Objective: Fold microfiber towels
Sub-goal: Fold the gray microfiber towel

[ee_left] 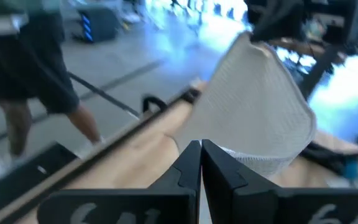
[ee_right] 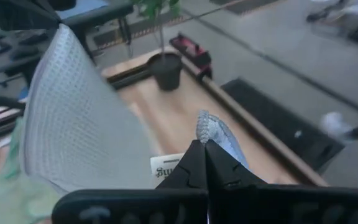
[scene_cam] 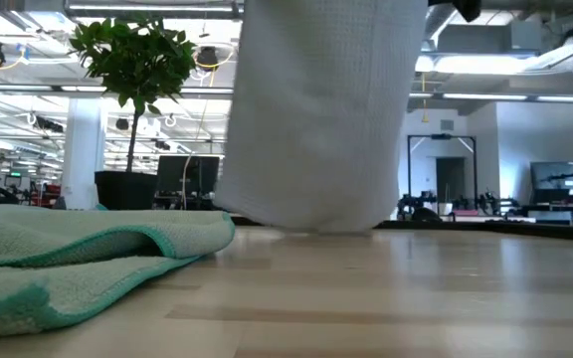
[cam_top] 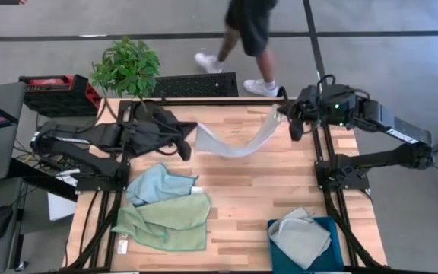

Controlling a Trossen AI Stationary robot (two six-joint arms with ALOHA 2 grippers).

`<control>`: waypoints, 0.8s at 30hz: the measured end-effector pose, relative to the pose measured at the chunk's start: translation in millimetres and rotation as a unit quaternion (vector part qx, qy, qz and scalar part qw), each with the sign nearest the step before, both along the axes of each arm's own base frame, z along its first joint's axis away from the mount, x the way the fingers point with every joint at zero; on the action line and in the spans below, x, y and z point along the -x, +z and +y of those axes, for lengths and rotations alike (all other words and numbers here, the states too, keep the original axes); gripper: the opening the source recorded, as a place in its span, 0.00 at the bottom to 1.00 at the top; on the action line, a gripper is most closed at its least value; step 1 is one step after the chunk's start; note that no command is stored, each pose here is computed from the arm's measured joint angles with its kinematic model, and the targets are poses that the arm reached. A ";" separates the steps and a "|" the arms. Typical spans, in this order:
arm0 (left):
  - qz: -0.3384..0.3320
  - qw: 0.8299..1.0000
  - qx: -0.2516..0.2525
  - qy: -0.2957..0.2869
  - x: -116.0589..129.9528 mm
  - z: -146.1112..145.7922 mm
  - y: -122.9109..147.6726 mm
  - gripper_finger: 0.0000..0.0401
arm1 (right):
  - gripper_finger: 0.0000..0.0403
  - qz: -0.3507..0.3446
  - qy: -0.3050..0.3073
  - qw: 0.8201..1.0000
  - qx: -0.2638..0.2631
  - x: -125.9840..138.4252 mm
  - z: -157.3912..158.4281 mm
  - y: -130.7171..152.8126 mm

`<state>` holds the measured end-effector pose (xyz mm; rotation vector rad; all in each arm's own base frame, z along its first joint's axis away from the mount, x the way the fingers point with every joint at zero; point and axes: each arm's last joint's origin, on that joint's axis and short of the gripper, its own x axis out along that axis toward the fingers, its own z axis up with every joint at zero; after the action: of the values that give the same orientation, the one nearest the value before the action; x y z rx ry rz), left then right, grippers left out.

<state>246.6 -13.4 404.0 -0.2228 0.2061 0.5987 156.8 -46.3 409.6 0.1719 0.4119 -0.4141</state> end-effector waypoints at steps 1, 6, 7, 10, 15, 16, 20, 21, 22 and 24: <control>-0.004 1.000 -0.009 0.011 2.5 1.0 2.5 0.00 | 0.00 0.000 -0.008 1.000 0.009 1.2 -2.1 3.4; -0.015 0.999 -0.022 0.048 8.6 10.4 8.2 0.00 | 0.00 0.008 -0.034 0.999 0.026 1.1 -13.6 8.4; -0.012 0.998 -0.022 0.053 8.4 13.0 7.6 0.00 | 0.00 0.014 -0.038 0.999 0.030 -0.3 -16.6 7.2; -0.002 0.997 -0.024 0.073 6.5 22.9 4.9 0.00 | 0.00 0.034 -0.058 0.997 0.028 -6.3 -27.7 2.1; 0.006 0.993 -0.038 0.107 7.3 44.2 6.0 0.00 | 0.00 0.053 -0.080 0.994 0.054 -17.0 -49.0 -3.0; 0.007 0.993 -0.044 0.113 7.5 47.8 6.7 0.00 | 0.00 0.050 -0.086 0.993 0.057 -18.5 -52.7 -3.0; 0.013 0.992 -0.080 0.095 6.7 56.1 11.9 0.00 | 0.00 0.035 -0.098 0.992 0.077 -18.6 -59.7 0.9; 0.015 0.993 -0.084 0.084 6.3 56.4 12.2 0.00 | 0.00 0.030 -0.098 0.992 0.078 -17.4 -59.1 2.2; 0.018 0.994 -0.085 0.073 5.9 56.1 11.8 0.00 | 0.00 0.029 -0.098 0.992 0.078 -15.7 -57.9 2.9; 0.028 0.994 -0.083 0.057 5.6 54.2 9.8 0.00 | 0.00 0.037 -0.091 0.992 0.073 -11.6 -52.8 2.6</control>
<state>241.0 40.8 413.9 -0.0561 0.1982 0.7320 168.4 -99.1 412.2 0.0518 0.4376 -0.6304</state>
